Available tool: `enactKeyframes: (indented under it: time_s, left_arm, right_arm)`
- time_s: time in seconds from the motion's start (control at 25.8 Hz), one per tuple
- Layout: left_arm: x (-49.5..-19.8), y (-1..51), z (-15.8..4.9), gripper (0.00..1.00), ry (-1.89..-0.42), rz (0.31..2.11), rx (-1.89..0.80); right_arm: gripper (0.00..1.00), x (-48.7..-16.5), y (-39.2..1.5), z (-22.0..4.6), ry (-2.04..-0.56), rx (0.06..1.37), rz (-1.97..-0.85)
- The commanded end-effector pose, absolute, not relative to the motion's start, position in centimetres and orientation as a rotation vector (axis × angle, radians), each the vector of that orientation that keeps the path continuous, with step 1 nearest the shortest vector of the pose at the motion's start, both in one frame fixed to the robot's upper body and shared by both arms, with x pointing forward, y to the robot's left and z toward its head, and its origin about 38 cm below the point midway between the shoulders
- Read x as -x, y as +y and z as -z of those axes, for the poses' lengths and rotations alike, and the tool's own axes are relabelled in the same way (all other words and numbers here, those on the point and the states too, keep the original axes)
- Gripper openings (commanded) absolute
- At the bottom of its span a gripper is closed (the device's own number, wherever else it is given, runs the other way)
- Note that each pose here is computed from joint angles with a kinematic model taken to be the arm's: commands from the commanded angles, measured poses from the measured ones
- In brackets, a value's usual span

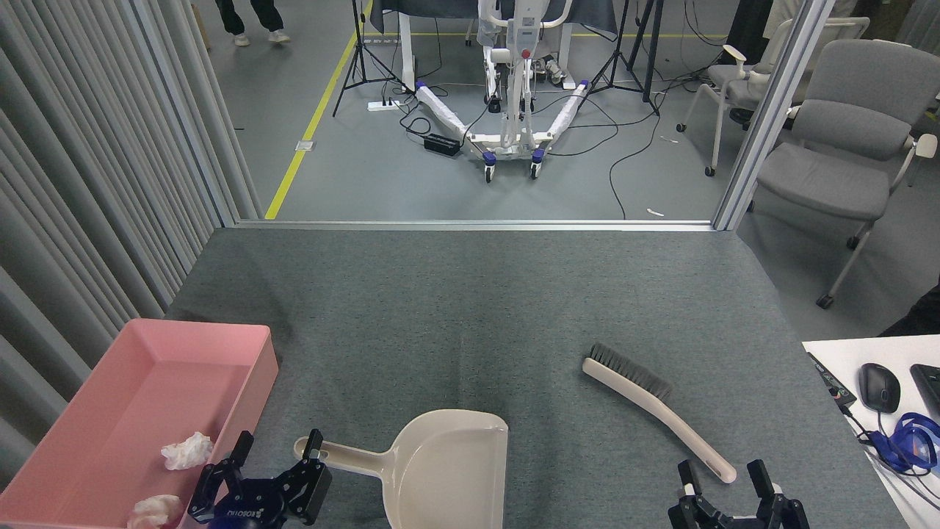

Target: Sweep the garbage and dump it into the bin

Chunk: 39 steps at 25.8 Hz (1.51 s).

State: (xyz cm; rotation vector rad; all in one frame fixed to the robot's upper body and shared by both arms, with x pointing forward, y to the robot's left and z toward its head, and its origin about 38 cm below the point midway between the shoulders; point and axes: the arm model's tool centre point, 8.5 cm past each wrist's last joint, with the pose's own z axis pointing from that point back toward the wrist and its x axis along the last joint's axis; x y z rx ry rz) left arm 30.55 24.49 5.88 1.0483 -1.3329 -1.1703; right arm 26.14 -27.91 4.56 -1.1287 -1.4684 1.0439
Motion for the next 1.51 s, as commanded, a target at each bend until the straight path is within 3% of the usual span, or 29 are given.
enactKeyframes:
  time_s: [0.0,0.15,0.5,0.97,1.47]
  left_arm:
    - [-30.6,24.7,-6.1,1.00,-1.337,1.158,-1.080]
    - [-30.6,24.8,-6.5,1.00,-1.362,1.135,-1.109]
    - [-30.6,24.9,-6.7,1.00,-1.375,1.122,-1.127]
    - [-30.4,24.6,-7.1,1.00,-1.453,1.144,-1.128]
    - [-30.0,29.1,-8.5,1.00,-1.482,1.256,-1.227]
  right_arm:
    - [0.98,-26.3,-25.4,-4.2,-1.456,1.119,-1.066]
    - [0.98,-26.6,-21.4,-4.0,-1.446,1.102,-1.085]
    - [0.98,-26.7,-16.6,-4.9,-1.359,1.119,-1.022]
    - [0.98,-26.6,-16.9,-5.2,-1.376,1.172,-0.999]
    - [0.98,-27.4,-17.8,-4.7,-1.323,1.209,-0.995]
